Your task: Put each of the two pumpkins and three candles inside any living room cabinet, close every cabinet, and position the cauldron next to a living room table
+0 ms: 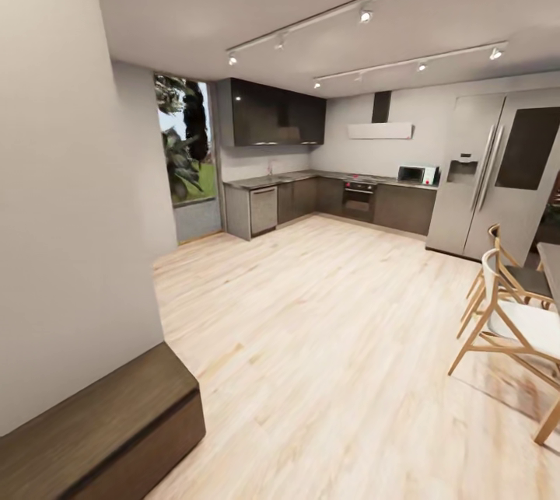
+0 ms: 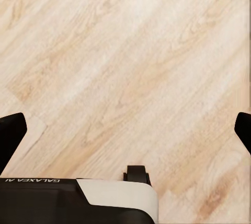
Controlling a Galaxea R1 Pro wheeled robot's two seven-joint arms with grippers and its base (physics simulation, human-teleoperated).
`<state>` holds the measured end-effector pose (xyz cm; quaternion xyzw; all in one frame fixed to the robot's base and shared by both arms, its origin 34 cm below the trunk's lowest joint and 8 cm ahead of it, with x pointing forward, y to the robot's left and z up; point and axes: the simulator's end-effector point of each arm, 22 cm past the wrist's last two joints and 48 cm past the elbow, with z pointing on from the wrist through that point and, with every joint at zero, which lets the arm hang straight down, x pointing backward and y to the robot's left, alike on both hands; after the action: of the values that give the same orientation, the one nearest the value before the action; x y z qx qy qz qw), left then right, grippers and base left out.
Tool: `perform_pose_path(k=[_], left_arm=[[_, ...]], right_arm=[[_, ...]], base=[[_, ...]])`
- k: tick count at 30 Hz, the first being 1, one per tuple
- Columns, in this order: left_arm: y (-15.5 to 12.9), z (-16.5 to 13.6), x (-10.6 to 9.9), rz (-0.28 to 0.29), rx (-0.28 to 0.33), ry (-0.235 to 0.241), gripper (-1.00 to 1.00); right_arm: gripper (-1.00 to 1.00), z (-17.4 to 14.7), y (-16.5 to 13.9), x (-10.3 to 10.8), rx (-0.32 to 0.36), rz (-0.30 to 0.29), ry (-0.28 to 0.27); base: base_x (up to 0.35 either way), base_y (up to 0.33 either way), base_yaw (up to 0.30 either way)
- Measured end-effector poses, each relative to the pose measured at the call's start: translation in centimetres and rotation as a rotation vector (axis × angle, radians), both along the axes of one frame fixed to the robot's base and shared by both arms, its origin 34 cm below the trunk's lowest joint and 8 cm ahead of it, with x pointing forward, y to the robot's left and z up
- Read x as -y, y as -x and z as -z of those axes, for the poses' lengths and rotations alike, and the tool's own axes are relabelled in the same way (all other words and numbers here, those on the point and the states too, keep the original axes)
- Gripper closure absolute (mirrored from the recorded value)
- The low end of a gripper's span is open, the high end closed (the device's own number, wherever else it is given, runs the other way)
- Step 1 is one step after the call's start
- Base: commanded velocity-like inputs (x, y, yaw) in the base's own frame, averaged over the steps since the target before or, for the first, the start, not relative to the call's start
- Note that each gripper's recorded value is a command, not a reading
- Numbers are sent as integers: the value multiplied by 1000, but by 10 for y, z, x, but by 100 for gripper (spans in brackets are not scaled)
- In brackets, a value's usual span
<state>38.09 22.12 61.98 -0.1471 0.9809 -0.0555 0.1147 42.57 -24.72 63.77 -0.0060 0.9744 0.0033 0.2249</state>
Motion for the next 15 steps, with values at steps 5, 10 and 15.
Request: perform_pose_path(k=[5, 10, 15], left_arm=[[0, 0, 0, 0, 0, 0, -100], [0, 0, 0, 0, 0, 0, -100], [4, 2, 1, 2, -10, 1, -100]], right_arm=[[-100, 0, 0, 0, 0, -1, 0], [-100, 0, 0, 0, 0, -1, 0], [-100, 0, 0, 0, 0, -1, 0]], base=[[288, -182, 0], [267, -197, 0], [122, -253, 55]])
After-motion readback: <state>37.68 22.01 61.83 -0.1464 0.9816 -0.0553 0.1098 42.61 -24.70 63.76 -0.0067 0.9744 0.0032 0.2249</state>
